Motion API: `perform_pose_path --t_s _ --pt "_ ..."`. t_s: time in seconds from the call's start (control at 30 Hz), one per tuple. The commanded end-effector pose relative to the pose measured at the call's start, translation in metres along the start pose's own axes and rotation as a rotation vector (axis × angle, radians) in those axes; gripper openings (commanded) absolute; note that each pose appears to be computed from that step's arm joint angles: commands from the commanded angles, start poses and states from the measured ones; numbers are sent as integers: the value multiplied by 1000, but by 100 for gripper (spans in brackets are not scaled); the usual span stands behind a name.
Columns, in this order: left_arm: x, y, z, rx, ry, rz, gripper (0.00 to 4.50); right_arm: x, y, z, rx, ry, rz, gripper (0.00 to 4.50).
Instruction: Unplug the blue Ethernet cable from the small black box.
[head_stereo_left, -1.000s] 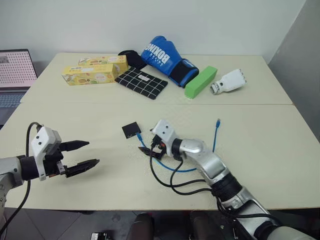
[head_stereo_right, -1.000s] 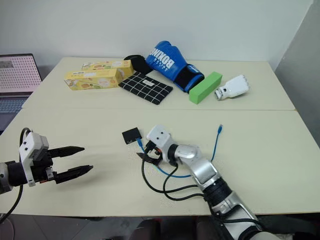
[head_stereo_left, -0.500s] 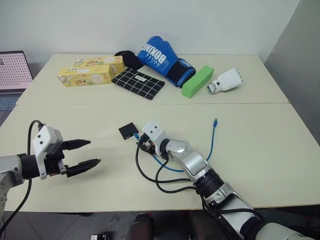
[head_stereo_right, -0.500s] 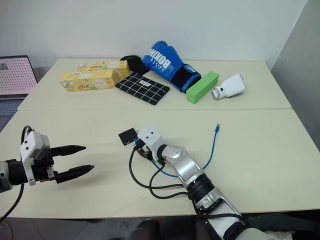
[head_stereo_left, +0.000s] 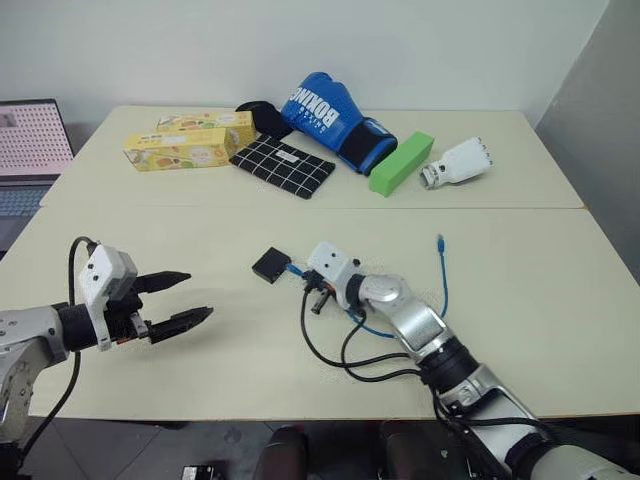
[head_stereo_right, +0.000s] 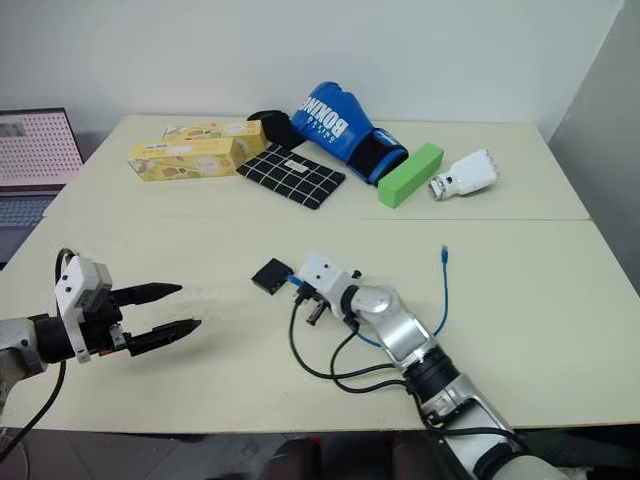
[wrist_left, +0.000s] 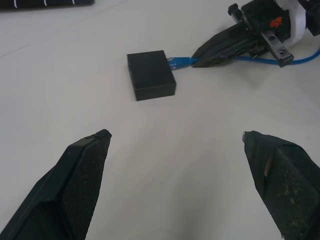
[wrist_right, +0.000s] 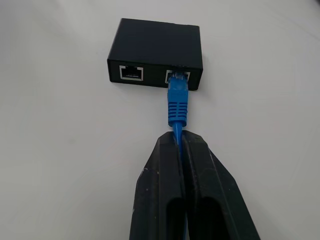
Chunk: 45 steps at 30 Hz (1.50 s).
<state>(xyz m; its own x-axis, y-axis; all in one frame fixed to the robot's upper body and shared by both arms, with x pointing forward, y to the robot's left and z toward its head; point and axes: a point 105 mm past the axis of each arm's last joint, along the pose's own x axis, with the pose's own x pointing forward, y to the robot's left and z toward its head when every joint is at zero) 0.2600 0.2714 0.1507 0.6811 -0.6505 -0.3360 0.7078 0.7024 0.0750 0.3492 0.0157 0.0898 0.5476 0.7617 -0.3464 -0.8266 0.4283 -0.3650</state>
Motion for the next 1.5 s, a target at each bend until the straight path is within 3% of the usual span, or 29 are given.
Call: perform_pose_path --t_s 0.03,0.2,0.37,0.67,1.1,1.23,1.4,1.5 --pt "11 -6 0 -70 -18 -28 450 -30 -10 7 -184 -31 64 1" --pt "23 -34 -9 -116 14 -151 450 -70 -27 -4 -236 28 111 1" --pt "30 -49 -8 -115 9 -212 450 -82 -27 -12 -184 84 156 1" --pt "42 -64 6 -89 -20 -284 450 -85 -29 -11 -55 67 128 210" --pt "47 -67 8 -86 -31 -294 450 -58 -37 -26 144 116 46 210" --pt "48 -66 6 -96 -31 -283 450 -59 -40 -27 113 125 39 142" --pt "53 -57 3 -147 -46 -222 450 -63 -36 -19 -19 100 71 25" --pt "57 -50 4 -194 -68 -188 450 -65 -31 -4 -90 28 90 11"
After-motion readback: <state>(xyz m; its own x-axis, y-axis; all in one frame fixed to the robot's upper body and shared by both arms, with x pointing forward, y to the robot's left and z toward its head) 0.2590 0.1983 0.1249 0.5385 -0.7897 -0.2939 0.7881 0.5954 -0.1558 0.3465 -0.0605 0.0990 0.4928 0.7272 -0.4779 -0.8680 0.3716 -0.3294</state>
